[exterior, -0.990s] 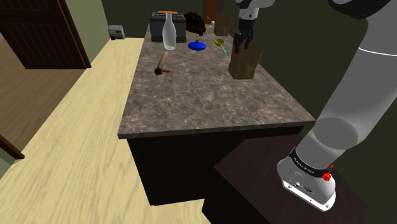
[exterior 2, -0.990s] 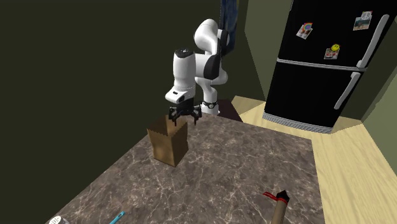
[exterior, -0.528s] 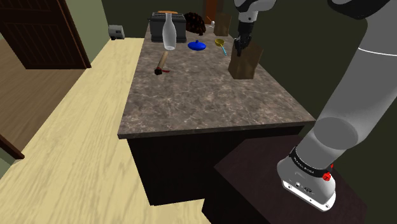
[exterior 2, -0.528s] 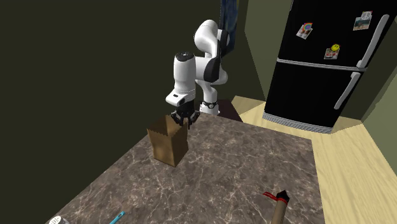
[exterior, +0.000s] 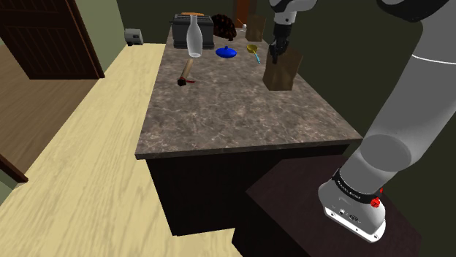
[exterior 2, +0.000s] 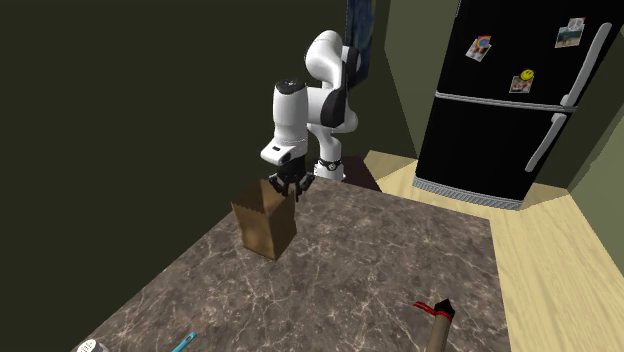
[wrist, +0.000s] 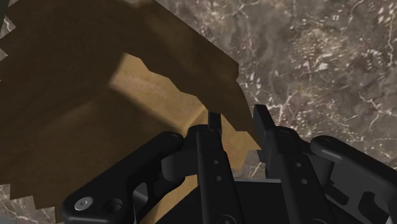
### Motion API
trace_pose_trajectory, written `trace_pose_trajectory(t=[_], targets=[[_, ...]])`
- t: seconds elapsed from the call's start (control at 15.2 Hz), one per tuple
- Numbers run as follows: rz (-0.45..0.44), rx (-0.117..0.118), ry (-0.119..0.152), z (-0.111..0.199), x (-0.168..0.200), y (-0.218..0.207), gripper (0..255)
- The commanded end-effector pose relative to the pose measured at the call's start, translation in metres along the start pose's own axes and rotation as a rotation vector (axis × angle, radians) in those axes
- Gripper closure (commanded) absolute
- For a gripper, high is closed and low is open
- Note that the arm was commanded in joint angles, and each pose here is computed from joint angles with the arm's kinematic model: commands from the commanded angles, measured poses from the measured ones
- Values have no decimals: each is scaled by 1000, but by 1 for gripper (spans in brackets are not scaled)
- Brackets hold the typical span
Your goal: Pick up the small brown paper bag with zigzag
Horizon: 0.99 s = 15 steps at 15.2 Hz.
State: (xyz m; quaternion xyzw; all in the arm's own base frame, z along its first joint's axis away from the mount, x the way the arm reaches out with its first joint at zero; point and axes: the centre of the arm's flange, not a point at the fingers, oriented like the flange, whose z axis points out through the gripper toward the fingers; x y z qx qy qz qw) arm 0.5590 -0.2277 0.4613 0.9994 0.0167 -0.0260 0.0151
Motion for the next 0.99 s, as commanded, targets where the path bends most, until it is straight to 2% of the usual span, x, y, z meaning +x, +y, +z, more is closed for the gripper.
trace_pose_trajectory(t=[0.0, 0.79, 0.92], targets=[[0, 0, 1, -10, 0, 1, 255], [0, 0, 1, -73, -3, 3, 255], [0, 0, 1, -74, -3, 3, 255]])
